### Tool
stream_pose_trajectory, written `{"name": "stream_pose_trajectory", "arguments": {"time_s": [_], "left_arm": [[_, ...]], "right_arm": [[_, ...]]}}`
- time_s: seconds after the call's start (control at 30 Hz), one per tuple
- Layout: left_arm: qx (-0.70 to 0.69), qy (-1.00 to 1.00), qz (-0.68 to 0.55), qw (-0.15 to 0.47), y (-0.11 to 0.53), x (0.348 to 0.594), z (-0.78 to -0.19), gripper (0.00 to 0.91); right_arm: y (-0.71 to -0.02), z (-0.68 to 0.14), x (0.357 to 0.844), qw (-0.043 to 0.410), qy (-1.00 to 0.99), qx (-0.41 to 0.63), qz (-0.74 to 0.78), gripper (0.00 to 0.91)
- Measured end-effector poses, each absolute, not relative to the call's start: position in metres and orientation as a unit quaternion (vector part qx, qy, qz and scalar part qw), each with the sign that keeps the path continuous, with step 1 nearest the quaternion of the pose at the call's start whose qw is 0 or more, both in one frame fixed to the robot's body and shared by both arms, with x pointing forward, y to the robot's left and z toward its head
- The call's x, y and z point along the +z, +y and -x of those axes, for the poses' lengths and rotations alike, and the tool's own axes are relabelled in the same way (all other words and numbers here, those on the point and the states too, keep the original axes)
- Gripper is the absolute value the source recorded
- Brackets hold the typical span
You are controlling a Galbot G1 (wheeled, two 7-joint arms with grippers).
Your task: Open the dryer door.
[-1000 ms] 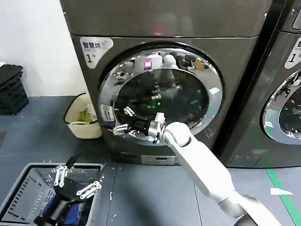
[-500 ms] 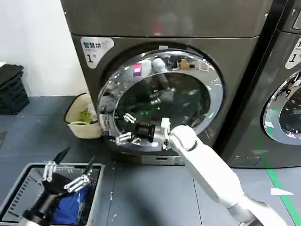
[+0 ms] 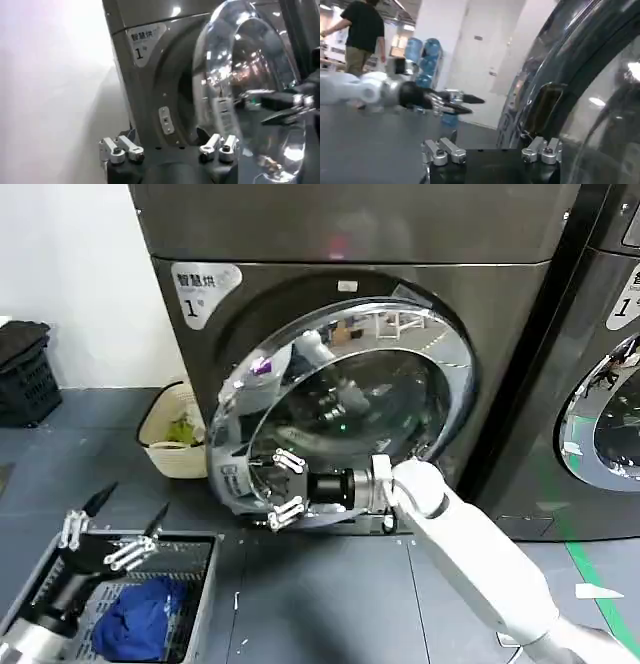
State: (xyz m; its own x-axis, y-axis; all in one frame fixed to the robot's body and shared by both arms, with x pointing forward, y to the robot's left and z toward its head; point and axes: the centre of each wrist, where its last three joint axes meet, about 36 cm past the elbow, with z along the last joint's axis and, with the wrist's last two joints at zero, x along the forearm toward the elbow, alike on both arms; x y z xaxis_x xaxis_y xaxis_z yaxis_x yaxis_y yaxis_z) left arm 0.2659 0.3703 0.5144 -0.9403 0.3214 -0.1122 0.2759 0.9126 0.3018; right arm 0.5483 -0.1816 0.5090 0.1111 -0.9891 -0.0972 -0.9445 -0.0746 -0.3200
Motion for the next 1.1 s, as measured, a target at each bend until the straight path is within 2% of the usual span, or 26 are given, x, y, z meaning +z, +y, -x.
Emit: {"name": "stream_pose_trajectory", "arguments": {"time_s": [0.53, 1.1], "left_arm": [[0.179, 0.960, -0.188, 0.100, 0.386, 0.519, -0.310, 0.907], [0.183, 0.938, -0.279, 0.094, 0.367, 0.504, -0.364, 0.907]], "right_arm": [[-0.228, -0.512, 0.508, 0.148, 0.612, -0.088, 0.772, 0.907], [-0.330, -0.433, 0.493, 0.148, 0.725, -0.082, 0.667, 0.907]]}}
